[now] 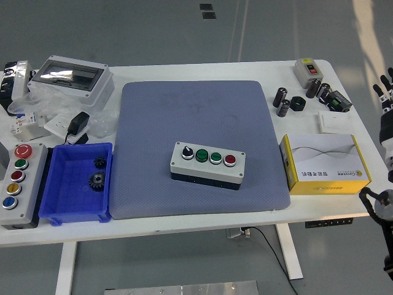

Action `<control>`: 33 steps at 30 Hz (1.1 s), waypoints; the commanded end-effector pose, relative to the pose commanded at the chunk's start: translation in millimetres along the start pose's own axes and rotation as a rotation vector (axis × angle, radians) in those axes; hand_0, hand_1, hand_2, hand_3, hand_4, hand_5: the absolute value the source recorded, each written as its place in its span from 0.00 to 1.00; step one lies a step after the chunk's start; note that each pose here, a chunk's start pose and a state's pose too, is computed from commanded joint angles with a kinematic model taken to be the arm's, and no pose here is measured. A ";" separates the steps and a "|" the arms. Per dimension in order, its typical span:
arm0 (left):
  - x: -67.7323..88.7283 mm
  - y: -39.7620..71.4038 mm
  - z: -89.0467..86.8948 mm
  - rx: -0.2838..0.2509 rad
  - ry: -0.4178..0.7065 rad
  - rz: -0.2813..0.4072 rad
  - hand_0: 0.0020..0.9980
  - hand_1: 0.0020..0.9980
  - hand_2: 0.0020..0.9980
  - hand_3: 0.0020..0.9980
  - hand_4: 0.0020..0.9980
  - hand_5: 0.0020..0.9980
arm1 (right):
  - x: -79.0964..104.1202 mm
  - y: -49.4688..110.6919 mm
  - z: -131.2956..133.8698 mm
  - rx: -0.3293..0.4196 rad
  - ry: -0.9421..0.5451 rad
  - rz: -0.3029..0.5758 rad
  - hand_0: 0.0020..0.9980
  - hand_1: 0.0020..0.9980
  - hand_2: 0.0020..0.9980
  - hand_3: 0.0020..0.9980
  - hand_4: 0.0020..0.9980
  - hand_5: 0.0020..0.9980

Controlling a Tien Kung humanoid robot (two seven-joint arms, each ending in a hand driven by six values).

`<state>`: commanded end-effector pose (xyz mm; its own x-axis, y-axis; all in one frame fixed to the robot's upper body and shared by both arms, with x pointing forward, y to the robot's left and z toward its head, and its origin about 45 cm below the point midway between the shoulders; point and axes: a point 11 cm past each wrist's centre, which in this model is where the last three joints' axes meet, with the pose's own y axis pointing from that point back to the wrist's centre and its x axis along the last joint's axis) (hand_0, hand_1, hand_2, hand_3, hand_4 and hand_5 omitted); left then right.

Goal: Pick up the button,place it on the desk,press the button,press the button

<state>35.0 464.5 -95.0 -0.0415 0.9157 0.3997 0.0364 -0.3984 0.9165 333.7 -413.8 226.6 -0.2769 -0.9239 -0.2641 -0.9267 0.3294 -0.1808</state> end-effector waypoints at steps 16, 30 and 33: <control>2.1 0.1 1.2 -0.006 -0.003 0.006 0.63 0.51 0.53 0.59 0.60 0.21 | -6.1 0.4 -0.6 -0.010 -0.029 -0.033 0.81 0.76 0.77 0.76 0.90 0.91; -2.6 -0.2 -2.1 0.003 0.001 -0.003 0.63 0.51 0.53 0.59 0.61 0.21 | -8.0 3.6 -0.7 -0.016 -0.010 -0.054 0.80 0.73 0.74 0.73 0.89 0.91; -2.2 -0.2 -1.5 0.003 -0.001 -0.003 0.63 0.51 0.53 0.59 0.61 0.21 | -11.2 4.0 0.2 -0.018 -0.002 -0.066 0.80 0.73 0.74 0.72 0.89 0.91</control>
<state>33.5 462.5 -96.0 -0.0406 0.9168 0.3973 0.0390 -0.3959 0.9175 333.2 -402.1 228.7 -0.2147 -0.9431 -0.2539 -0.9473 0.2644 -0.1808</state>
